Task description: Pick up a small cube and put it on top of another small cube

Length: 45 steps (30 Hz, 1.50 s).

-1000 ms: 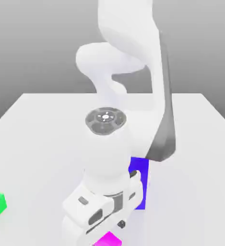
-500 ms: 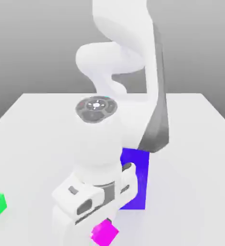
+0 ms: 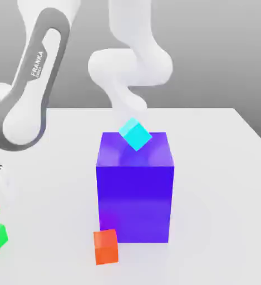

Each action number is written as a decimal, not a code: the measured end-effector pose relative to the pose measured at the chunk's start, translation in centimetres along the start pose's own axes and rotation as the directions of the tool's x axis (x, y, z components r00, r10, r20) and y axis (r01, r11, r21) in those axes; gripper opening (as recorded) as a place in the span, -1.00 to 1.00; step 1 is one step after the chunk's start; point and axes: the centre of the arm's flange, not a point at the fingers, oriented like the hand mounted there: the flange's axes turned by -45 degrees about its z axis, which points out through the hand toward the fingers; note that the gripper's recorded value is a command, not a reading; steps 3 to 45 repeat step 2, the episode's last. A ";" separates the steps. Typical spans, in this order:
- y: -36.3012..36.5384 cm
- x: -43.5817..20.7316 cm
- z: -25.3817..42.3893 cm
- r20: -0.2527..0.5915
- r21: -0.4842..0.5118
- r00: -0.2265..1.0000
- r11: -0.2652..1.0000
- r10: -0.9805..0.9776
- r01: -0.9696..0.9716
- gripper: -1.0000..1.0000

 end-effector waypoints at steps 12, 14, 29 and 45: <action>0.0 0.0 0.0 0.000 0.000 1.000 1.000 0.000 0.000 1.00; 0.0 0.0 0.0 0.000 0.000 1.000 1.000 0.000 0.000 1.00; 0.0 0.0 0.0 0.000 0.000 1.000 1.000 0.000 0.000 1.00; 0.0 0.0 0.0 0.000 0.000 1.000 1.000 0.000 0.000 1.00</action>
